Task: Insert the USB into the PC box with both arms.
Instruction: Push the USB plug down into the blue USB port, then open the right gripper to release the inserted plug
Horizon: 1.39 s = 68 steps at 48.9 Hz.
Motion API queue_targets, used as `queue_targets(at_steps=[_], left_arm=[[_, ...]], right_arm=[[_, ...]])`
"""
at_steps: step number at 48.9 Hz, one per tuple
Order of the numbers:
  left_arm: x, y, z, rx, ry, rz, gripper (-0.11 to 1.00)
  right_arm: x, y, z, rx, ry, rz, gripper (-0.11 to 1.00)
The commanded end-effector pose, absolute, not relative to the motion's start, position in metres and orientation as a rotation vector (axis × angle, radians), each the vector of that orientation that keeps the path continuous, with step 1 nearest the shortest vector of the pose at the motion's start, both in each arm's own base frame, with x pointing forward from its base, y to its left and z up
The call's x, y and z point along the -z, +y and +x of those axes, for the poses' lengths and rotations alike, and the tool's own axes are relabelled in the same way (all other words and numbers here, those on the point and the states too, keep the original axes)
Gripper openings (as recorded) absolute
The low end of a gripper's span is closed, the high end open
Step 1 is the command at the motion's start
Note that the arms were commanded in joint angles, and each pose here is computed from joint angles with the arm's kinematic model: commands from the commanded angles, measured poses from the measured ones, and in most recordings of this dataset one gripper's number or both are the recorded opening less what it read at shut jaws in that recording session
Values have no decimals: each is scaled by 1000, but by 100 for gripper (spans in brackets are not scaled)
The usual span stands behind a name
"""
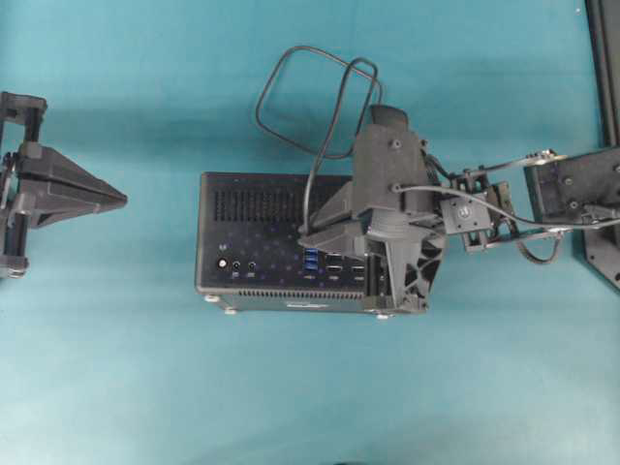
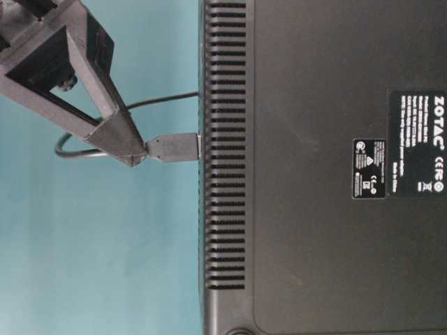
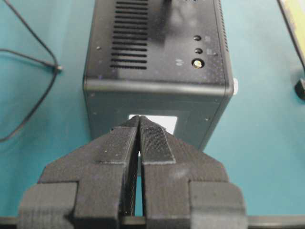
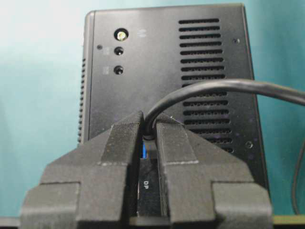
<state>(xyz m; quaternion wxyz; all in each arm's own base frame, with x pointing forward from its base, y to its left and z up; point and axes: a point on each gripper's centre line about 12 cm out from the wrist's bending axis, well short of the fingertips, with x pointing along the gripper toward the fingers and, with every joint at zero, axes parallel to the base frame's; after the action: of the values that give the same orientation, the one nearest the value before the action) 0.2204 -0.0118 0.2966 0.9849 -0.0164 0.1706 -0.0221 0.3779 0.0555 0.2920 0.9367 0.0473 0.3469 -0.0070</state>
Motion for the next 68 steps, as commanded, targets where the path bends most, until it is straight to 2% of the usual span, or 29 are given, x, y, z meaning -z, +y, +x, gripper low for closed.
queue_targets(at_steps=[1, 22, 39, 49, 59, 68], left_arm=[[-305, -12, 223, 43, 317, -34, 0], [-306, -12, 222, 45, 314, -34, 0], [-305, -12, 222, 45, 315, -34, 0], [-305, -12, 222, 45, 315, -32, 0], [-305, -12, 222, 45, 315, -34, 0], [-305, -12, 222, 44, 317, -32, 0]], right_arm=[[-284, 69, 375, -10, 744, 109, 7], [-287, 44, 378, 52, 733, 86, 7], [-287, 63, 375, 4, 738, 96, 7], [-291, 62, 375, 4, 723, 99, 9], [-297, 55, 375, 20, 707, 103, 20], [-305, 49, 375, 34, 689, 110, 45]])
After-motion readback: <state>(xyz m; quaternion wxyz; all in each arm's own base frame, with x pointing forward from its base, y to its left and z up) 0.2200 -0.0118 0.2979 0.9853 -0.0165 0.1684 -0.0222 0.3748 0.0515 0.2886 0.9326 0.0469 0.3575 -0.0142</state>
